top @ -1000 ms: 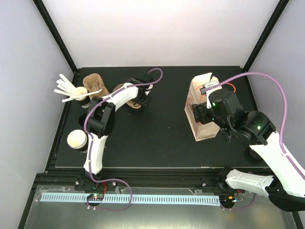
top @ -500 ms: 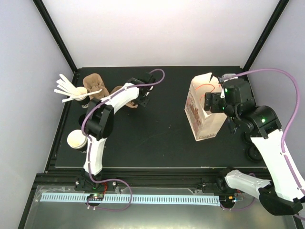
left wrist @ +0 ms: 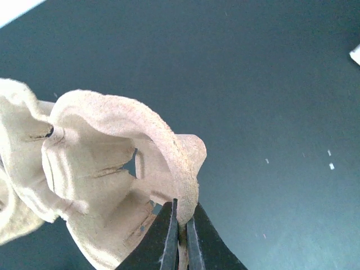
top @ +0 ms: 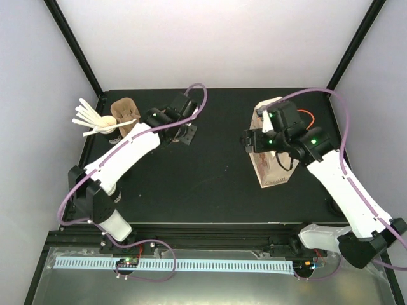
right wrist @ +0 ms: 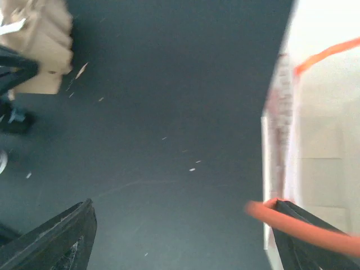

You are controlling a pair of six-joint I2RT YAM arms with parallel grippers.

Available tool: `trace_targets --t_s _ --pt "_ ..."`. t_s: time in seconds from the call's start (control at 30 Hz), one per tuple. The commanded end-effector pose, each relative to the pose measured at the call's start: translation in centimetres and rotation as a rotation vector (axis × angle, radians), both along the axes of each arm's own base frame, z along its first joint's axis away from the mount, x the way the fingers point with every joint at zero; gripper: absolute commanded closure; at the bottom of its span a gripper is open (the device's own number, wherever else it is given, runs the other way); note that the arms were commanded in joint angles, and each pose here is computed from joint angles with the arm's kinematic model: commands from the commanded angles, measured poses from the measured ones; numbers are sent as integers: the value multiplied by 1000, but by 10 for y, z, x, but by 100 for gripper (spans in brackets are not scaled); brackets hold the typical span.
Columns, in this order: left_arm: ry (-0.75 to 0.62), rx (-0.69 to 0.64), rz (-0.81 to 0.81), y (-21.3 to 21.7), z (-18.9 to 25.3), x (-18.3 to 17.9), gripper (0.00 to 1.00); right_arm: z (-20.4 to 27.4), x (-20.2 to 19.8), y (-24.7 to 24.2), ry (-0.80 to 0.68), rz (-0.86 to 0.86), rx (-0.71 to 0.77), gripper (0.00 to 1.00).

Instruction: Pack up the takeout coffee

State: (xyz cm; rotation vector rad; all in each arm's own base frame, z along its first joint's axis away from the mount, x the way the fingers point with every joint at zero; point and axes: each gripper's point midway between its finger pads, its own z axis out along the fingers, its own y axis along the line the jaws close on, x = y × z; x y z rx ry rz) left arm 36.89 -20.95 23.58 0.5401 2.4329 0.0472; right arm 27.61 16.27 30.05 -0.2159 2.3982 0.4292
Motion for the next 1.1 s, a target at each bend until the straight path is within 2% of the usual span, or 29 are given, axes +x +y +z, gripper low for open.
trace_targets --t_s 0.0,0.1,0.23,0.43,0.53,0.6,0.67,0.8,0.83,0.87,0.97,1.07 --pt "113 -4 -41 -1 -29 -42 98 0 -22 48 28 228 85 13" --pt "135 -10 -19 8 -37 -59 98 9 -42 74 28 378 165 21" --pt "115 -85 -20 11 -23 -78 98 26 -55 87 5 460 211 21" --pt "147 -171 -88 -3 -16 -98 96 50 -43 68 -107 354 174 20" --pt "215 -169 -97 -11 -42 -107 96 59 -39 54 -147 301 129 16" --pt "269 -160 -93 -19 -62 -113 96 62 -35 41 -172 240 92 9" --pt "299 -150 -91 -29 -80 -117 96 64 -35 28 -198 196 61 8" --pt "333 -162 -112 -54 -104 -124 94 63 -43 25 -198 224 48 7" --pt "348 -172 -120 -61 -107 -127 91 60 -45 28 -185 242 49 7" --pt "362 -181 -124 -67 -109 -130 84 56 -46 31 -173 260 54 7" --pt "377 -221 -134 -77 -103 -135 52 42 -46 33 -138 267 41 7" --pt "324 -240 -117 -71 -87 -134 32 34 -45 33 -124 266 28 7"
